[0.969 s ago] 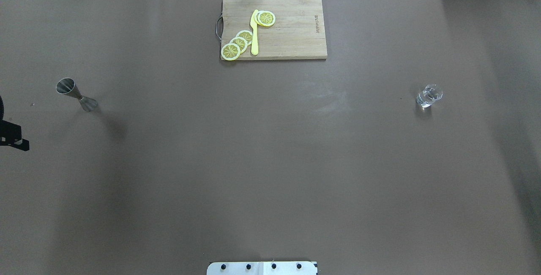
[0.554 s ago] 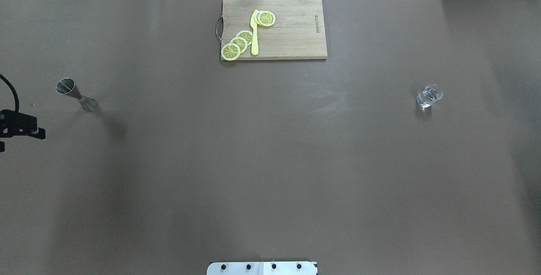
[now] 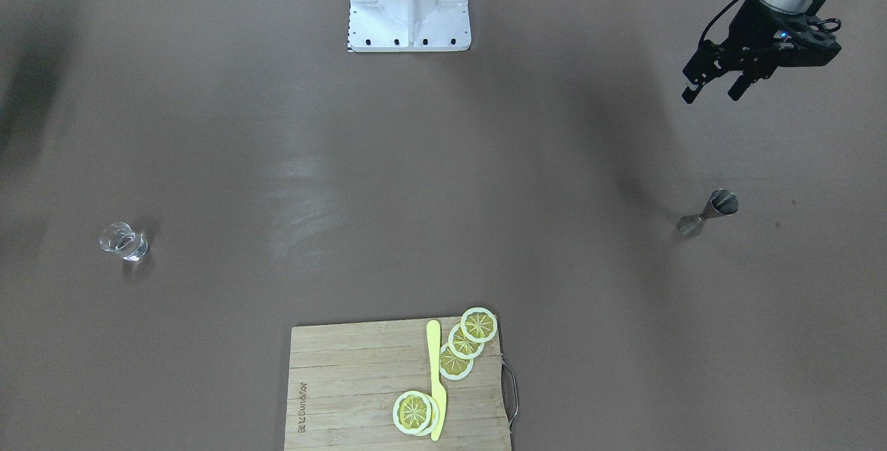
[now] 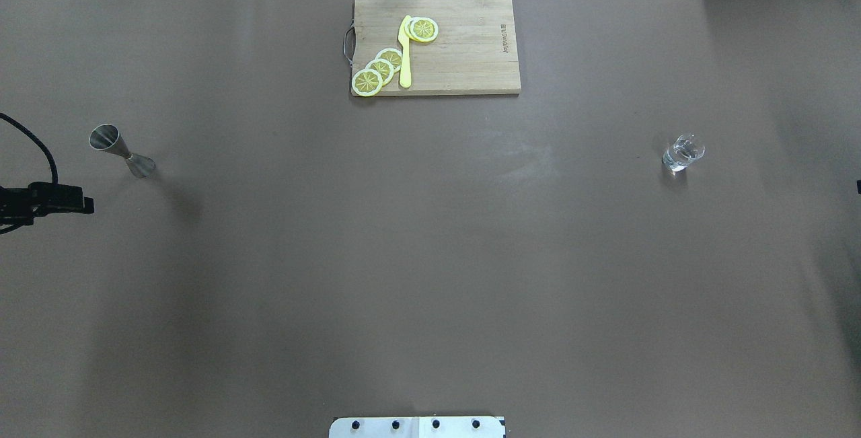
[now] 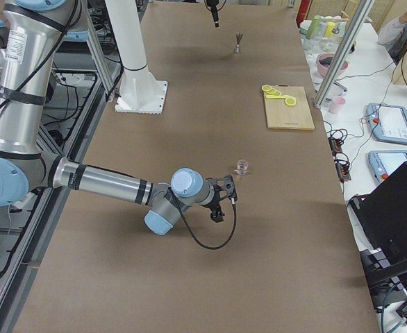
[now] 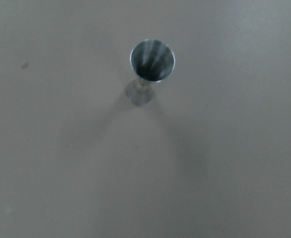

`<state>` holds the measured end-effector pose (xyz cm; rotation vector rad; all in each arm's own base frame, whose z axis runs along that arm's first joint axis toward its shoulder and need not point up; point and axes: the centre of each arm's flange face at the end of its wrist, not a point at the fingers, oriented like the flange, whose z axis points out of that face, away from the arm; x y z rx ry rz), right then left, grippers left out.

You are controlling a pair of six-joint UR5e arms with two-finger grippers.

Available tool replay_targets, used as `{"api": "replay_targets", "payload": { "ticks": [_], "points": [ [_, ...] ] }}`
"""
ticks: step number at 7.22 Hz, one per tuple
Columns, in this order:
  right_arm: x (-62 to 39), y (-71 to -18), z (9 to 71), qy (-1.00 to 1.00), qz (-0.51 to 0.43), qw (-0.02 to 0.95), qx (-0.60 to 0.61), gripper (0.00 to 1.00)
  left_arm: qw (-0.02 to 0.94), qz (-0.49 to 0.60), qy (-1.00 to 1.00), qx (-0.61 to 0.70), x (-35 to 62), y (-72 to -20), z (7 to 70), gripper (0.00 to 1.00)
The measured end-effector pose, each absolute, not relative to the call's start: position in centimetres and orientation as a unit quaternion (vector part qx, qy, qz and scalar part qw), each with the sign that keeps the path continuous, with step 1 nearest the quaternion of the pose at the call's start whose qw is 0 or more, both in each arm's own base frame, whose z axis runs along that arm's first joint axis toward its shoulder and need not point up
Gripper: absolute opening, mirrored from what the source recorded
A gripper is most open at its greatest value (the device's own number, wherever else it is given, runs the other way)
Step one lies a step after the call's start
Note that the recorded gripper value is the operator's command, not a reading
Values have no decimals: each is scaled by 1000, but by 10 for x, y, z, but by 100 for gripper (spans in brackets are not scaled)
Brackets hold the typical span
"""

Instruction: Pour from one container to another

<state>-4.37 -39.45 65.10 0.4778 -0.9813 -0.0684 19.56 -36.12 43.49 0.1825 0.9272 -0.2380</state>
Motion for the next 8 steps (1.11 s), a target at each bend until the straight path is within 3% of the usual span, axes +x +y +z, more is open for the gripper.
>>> {"api": "replay_targets", "payload": {
  "ticks": [8],
  "points": [
    [-106,-416,630,-429,-180,816,344,100,874,-130,359,301,280,-363,443,98]
  ]
}}
